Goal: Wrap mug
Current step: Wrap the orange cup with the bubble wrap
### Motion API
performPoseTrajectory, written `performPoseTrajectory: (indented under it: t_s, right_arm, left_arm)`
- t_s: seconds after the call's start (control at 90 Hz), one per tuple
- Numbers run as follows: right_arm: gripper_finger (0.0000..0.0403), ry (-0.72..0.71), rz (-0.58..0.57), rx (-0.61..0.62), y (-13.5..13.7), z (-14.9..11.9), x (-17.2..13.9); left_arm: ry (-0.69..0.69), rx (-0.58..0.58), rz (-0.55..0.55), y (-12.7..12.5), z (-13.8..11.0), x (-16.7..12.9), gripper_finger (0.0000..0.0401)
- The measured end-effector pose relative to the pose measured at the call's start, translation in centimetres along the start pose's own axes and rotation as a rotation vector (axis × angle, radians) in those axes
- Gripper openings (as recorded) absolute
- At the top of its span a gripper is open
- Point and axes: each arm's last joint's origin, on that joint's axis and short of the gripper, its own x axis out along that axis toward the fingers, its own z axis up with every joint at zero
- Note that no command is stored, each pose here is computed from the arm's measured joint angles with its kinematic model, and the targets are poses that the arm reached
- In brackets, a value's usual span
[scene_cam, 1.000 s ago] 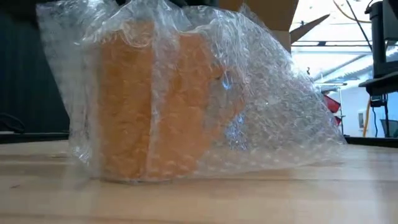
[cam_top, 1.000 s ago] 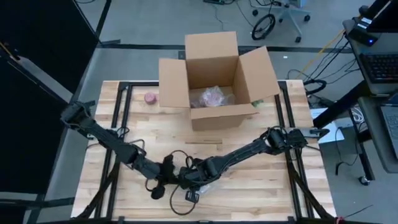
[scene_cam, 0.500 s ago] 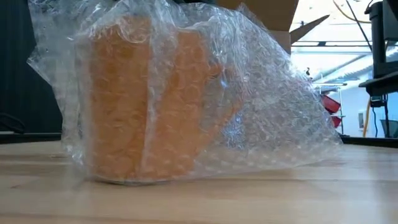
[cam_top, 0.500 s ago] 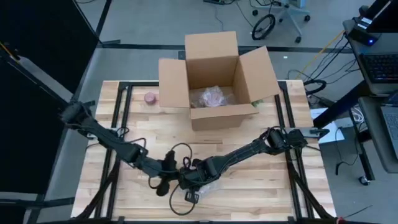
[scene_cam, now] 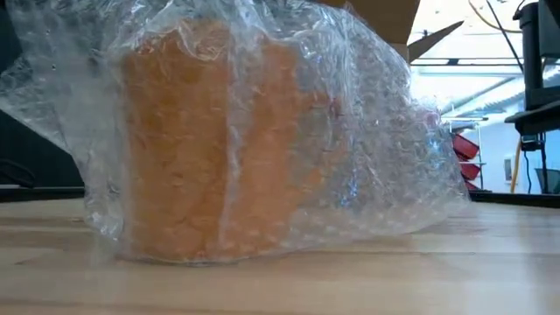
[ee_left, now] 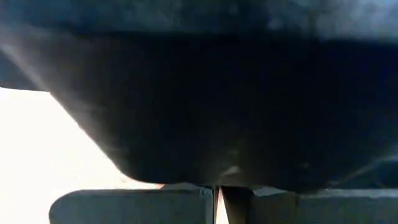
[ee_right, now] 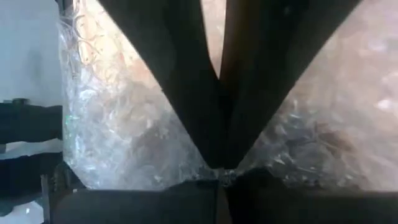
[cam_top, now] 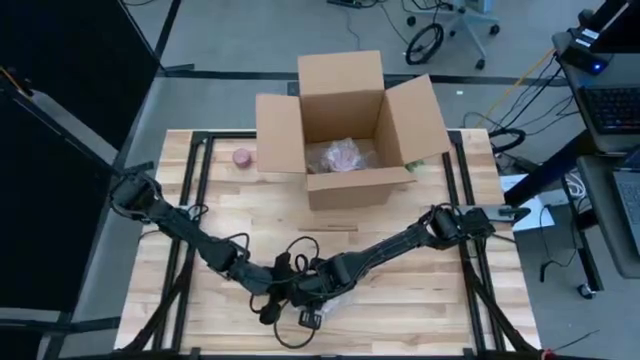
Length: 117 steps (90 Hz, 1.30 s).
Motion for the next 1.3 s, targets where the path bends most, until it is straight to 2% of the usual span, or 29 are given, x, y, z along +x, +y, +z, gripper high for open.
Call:
performPoseTrajectory:
  t_s: [0.133,0.478,0.933,1.222,1.3]
  right_arm:
    - [0.0,-0.002,0.001,-0.006,0.0,0.0,0.0]
    - [0.0,-0.055,0.027,-0.086,1.6,0.9,-3.8]
    - [0.0,0.077,-0.033,-0.113,2.3,0.2,-7.0]
    - [0.0,0.078,-0.055,-0.121,2.4,0.2,-7.3]
    - [0.0,0.046,-0.049,-0.141,2.7,0.2,-9.1]
  left_arm:
    - [0.003,0.024,0.0,0.0,0.0,0.0,0.0]
    - [0.0,0.021,-0.001,0.1,0.1,-0.2,0.0]
    - [-0.02,0.037,0.003,0.2,0.3,-0.2,0.0]
    - [-0.025,0.047,-0.002,0.1,0.3,-0.4,0.0]
    - [-0.029,0.064,-0.016,0.0,0.4,-0.4,0.0]
